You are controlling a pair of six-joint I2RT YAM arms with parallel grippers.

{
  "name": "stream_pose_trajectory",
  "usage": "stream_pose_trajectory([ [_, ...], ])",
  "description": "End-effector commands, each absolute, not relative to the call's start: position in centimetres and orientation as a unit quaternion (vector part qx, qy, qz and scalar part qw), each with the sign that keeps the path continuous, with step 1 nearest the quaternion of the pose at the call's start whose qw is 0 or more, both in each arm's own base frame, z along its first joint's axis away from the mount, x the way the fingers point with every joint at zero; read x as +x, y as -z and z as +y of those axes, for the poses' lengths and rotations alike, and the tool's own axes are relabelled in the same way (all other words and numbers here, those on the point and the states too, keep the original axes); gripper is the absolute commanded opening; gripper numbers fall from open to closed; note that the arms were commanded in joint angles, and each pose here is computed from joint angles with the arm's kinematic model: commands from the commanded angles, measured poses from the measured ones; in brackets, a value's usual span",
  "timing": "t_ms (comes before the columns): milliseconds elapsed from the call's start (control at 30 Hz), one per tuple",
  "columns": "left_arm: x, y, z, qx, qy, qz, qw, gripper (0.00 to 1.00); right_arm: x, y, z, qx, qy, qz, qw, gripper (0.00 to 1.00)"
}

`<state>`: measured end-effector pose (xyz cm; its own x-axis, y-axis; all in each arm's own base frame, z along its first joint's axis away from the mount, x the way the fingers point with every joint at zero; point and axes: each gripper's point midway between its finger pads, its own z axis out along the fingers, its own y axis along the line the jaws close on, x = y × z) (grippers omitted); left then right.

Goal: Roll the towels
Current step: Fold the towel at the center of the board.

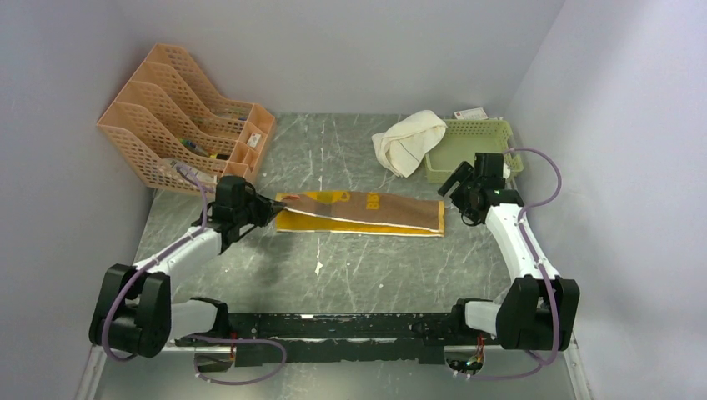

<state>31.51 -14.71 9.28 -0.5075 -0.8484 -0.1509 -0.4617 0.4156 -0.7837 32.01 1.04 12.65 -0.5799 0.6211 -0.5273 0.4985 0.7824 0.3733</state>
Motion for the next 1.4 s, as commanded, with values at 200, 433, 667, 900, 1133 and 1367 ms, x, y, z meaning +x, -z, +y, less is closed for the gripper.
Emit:
stream_pose_trajectory([
  [200,33.2,-6.3,-13.7,-0.332,0.319,0.853,0.246,0.07,31.4,-11.2,2.3,0.276,-0.111,0.902,0.314,0.74],
  [433,32.9,-5.0,-14.7,-0.304,0.333,0.864,0.222,0.07,30.7,-10.5,3.9,0.232,-0.147,0.913,0.303,0.72],
  [667,31.0,-4.4,-14.6,-0.3,0.332,0.869,0.212,0.07,29.2,-8.1,3.7,0.197,-0.134,0.924,0.299,0.66],
  [900,29.4,-4.5,-14.0,-0.29,0.318,0.877,0.213,0.07,29.2,-5.9,4.2,0.204,-0.146,0.927,0.277,0.52],
  [1133,29.3,-3.7,-13.1,-0.28,0.286,0.89,0.219,0.07,29.5,-4.8,2.2,0.196,-0.084,0.941,0.263,0.51],
  [1367,30.0,-3.7,-13.0,-0.269,0.278,0.896,0.218,0.07,30.5,-4.0,1.3,0.181,-0.059,0.948,0.254,0.45],
])
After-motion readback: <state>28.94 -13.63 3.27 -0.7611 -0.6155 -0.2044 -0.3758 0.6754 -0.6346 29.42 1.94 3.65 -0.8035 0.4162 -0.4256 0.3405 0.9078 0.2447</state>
